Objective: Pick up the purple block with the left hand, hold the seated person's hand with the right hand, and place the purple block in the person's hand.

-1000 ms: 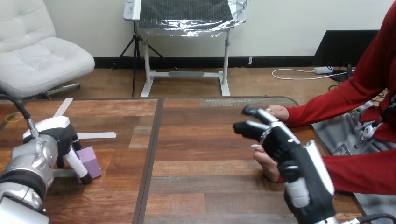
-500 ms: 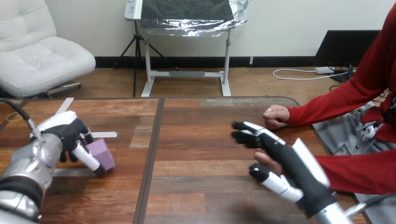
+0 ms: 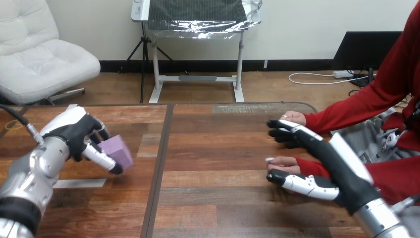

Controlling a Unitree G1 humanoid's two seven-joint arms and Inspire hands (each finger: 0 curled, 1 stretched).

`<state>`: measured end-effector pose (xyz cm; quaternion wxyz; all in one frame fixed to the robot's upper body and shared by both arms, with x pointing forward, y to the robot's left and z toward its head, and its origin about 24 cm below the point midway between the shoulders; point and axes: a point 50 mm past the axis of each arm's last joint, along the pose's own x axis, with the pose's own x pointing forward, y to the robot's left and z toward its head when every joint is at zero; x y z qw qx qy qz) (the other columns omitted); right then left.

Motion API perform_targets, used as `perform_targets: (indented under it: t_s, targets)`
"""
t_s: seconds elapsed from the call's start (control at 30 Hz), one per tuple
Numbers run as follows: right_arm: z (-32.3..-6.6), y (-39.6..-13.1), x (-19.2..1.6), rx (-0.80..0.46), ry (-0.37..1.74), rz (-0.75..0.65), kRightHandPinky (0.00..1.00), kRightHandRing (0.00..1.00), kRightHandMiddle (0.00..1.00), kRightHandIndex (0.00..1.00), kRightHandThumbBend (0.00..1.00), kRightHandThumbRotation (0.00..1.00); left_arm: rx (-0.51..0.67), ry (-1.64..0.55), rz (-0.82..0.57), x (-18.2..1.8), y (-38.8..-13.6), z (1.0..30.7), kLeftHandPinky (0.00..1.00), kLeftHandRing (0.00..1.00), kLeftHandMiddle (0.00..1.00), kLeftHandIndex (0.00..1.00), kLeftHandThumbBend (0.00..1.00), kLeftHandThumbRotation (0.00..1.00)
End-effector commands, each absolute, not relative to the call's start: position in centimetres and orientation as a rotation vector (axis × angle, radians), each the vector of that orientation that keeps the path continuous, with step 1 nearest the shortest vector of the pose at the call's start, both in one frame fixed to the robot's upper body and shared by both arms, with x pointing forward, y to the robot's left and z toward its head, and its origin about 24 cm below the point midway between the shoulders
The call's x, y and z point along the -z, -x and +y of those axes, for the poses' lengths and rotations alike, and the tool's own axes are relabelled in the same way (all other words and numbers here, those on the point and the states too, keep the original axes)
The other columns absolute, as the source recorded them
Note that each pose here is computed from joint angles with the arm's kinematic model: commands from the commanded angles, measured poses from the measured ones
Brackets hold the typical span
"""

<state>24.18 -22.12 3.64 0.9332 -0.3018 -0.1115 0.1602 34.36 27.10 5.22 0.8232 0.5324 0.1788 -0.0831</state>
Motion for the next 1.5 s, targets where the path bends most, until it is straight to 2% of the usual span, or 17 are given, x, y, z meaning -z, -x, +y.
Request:
perform_targets:
  t_s: [0.0,0.2,0.8,1.13,1.47]
  targets:
    - [-23.6,-27.7,-8.5,-0.258,0.731,-0.351,0.66,0.76,0.8,0.84,0.96,0.6,0.099,-1.048,0.1,-10.3,-33.9,26.6,0.33,0.39,0.43,0.43,0.81,0.0]
    - [-24.6,-28.1,-9.2,-0.25,0.785,-0.347,0.63,0.76,0.81,0.83,0.99,0.57,0.071,-0.999,0.027,-10.9,-32.7,26.2,0.34,0.38,0.42,0.42,0.82,0.0]
    - [-26.4,-29.2,-10.4,-0.245,0.951,-0.308,0.66,0.83,0.85,0.84,1.0,0.49,0.043,-0.914,-0.102,-11.5,-29.6,25.3,0.32,0.36,0.41,0.42,0.82,0.0]
    - [-26.8,-30.1,-10.2,-0.301,1.054,-0.236,0.67,0.81,0.83,0.84,1.0,0.5,0.037,-0.895,-0.128,-11.7,-28.5,24.7,0.29,0.33,0.39,0.41,0.81,0.0]
    - [-26.9,-30.9,-9.5,-0.359,1.144,-0.175,0.73,0.8,0.83,0.83,1.0,0.52,0.046,-0.884,-0.161,-11.9,-27.7,24.3,0.29,0.33,0.38,0.41,0.82,0.0]
